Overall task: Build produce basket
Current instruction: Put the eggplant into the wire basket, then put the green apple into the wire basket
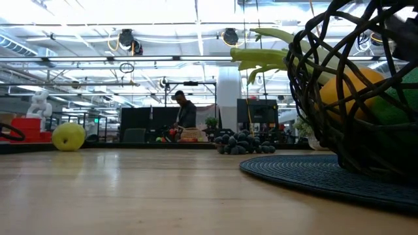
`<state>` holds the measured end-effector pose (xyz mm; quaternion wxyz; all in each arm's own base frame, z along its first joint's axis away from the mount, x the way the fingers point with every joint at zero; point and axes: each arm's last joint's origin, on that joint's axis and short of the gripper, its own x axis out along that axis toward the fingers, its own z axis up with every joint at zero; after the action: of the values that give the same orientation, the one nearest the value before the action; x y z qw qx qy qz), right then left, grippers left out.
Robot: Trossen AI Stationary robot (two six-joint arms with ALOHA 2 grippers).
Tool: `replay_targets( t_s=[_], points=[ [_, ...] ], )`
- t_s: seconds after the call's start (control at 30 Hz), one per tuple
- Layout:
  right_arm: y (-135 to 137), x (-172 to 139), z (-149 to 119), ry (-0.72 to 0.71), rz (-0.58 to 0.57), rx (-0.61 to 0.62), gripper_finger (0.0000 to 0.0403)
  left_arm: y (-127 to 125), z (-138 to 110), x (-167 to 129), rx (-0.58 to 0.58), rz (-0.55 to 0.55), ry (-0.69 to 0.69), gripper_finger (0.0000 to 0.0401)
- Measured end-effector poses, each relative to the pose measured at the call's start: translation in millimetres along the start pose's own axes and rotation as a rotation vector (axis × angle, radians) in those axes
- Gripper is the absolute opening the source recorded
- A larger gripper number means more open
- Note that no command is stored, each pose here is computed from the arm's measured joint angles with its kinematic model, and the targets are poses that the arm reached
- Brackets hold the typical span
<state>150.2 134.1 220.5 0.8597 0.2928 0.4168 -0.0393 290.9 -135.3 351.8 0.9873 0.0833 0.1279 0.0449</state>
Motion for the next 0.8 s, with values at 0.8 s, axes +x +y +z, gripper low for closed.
replay_targets(
  t_s=[0.8],
  points=[
    [5.7, 2.0, 7.2, -0.026, 0.084, -0.02, 0.0127, 4.6, -13.6, -1.2, 0.093, 0.154, 0.123, 0.0239]
  ],
)
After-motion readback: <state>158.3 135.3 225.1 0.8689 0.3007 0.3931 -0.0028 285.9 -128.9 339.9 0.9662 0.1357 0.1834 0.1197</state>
